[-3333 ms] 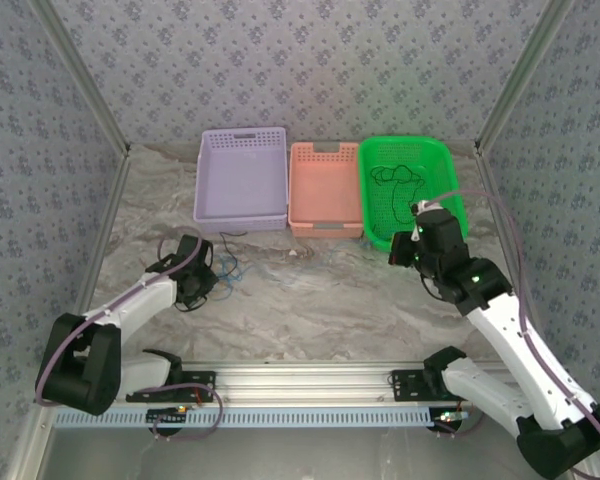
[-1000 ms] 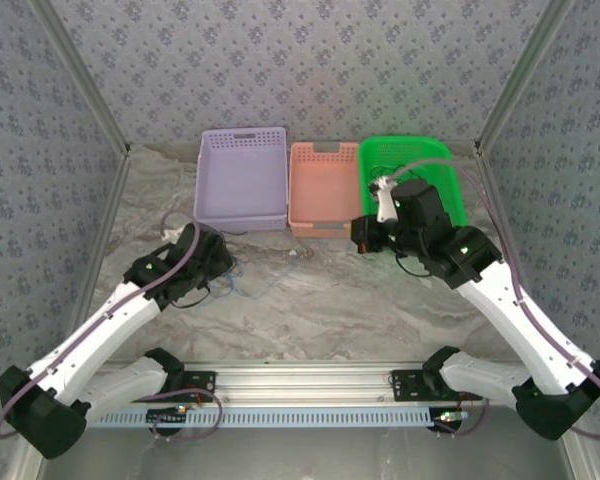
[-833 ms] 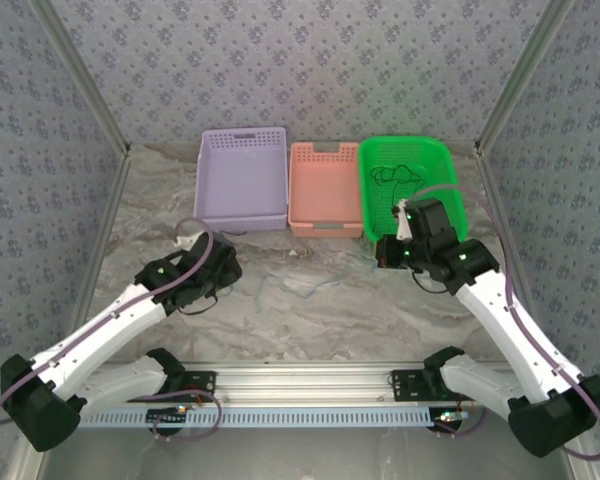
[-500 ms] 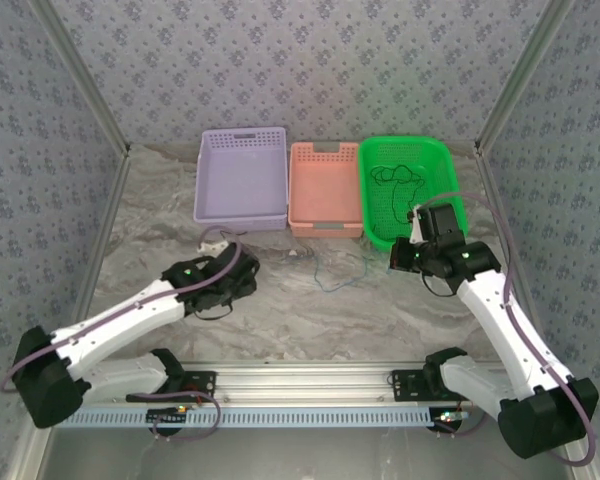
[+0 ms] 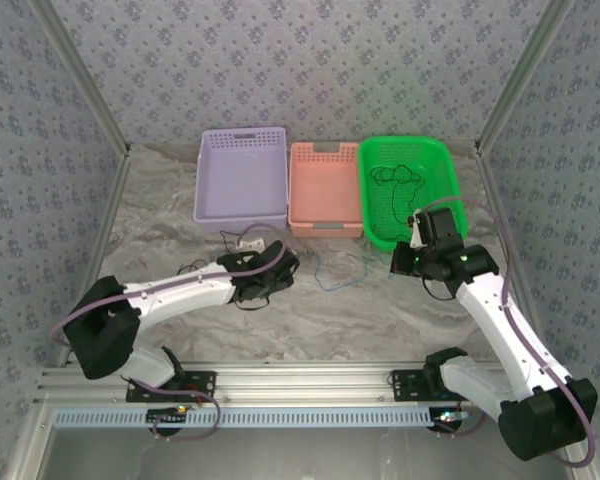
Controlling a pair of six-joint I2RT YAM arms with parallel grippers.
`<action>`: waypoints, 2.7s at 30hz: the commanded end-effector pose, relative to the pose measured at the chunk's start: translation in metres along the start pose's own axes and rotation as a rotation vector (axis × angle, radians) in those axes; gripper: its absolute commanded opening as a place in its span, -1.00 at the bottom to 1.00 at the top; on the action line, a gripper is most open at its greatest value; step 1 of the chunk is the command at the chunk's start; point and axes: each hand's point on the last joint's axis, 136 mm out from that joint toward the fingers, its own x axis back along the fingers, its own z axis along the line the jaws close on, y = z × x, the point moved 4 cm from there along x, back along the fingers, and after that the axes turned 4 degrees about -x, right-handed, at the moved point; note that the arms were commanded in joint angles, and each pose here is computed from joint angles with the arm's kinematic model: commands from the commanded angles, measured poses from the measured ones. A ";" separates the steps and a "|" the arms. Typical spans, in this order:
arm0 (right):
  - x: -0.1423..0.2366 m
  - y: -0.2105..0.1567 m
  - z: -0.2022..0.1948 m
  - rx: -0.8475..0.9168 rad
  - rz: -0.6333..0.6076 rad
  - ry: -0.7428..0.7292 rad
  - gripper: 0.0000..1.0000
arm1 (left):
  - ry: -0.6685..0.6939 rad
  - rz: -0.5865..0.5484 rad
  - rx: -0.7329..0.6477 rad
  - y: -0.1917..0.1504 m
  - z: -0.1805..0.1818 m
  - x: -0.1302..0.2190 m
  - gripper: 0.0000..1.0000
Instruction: Untangle the cables
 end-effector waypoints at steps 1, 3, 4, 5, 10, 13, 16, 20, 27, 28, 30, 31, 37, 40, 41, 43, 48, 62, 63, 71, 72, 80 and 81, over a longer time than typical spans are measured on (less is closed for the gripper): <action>0.002 -0.001 -0.002 -0.008 -0.012 -0.003 -1.00 | -0.085 -0.034 0.021 0.020 -0.031 -0.006 0.39; 0.002 -0.001 -0.001 -0.009 -0.012 0.004 -1.00 | -0.036 -0.045 -0.032 0.031 -0.033 -0.011 0.36; 0.002 0.000 0.000 -0.010 -0.012 0.006 -1.00 | -0.010 -0.052 -0.067 0.035 -0.033 -0.014 0.35; 0.002 0.000 0.000 -0.012 -0.012 0.004 -1.00 | 0.007 -0.050 -0.110 0.038 -0.034 -0.017 0.34; 0.003 0.001 0.000 -0.008 -0.016 0.004 -1.00 | 0.041 0.017 -0.238 0.041 -0.030 -0.036 0.36; 0.002 0.000 0.000 -0.009 -0.016 0.005 -1.00 | -0.004 0.096 -0.004 0.036 -0.018 -0.043 0.34; 0.000 0.000 -0.001 -0.009 -0.016 0.004 -1.00 | -0.103 0.040 0.233 0.030 -0.020 -0.037 0.35; 0.000 0.000 0.000 -0.005 -0.012 0.006 -1.00 | -0.183 -0.030 0.446 0.030 -0.032 -0.027 0.45; -0.002 -0.006 0.001 -0.002 -0.004 0.010 -1.00 | -0.259 -0.016 0.760 0.023 -0.047 -0.041 0.62; -0.002 -0.006 0.001 -0.002 -0.003 0.010 -1.00 | -0.263 -0.014 0.799 0.022 -0.047 -0.046 0.62; -0.001 -0.007 0.001 0.000 -0.003 0.012 -1.00 | -0.288 -0.016 0.864 0.023 -0.049 -0.054 0.58; -0.001 -0.007 0.002 0.003 -0.003 0.016 -1.00 | -0.301 -0.020 0.895 0.025 -0.049 -0.060 0.56; 0.000 -0.010 0.001 0.005 -0.001 0.017 -1.00 | -0.320 -0.012 0.962 0.032 -0.049 -0.086 0.20; -0.001 -0.012 0.000 0.004 -0.001 0.019 -1.00 | -0.278 -0.047 0.950 0.032 -0.039 -0.087 -0.05; -0.001 -0.012 0.000 0.003 0.001 0.018 -1.00 | -0.267 -0.060 0.944 0.032 -0.035 -0.086 -0.12; -0.001 -0.013 -0.001 0.004 0.002 0.017 -1.00 | -0.234 -0.089 0.925 0.033 -0.024 -0.084 -0.27; -0.001 -0.014 0.001 0.008 0.007 0.026 -1.00 | -0.202 -0.154 0.863 0.042 -0.005 -0.074 -1.00; -0.036 -0.048 0.048 0.205 0.176 0.104 -1.00 | -0.371 -0.476 0.507 0.155 0.024 0.098 -1.00; -0.041 -0.054 0.051 0.233 0.189 0.089 -1.00 | -0.392 -0.478 0.497 0.163 0.026 0.104 -1.00; -0.111 -0.082 0.064 0.385 0.329 -0.047 -1.00 | -0.451 -0.380 0.377 0.177 0.017 0.109 -1.00; -0.120 -0.084 0.067 0.400 0.349 -0.051 -1.00 | -0.439 -0.370 0.380 0.173 0.019 0.104 -1.00; -0.148 -0.089 0.091 0.515 0.372 -0.110 -0.65 | -0.376 -0.336 0.405 0.139 0.044 0.082 -1.00; -0.146 -0.087 0.093 0.511 0.359 -0.108 -0.57 | -0.370 -0.339 0.404 0.137 0.045 0.083 -1.00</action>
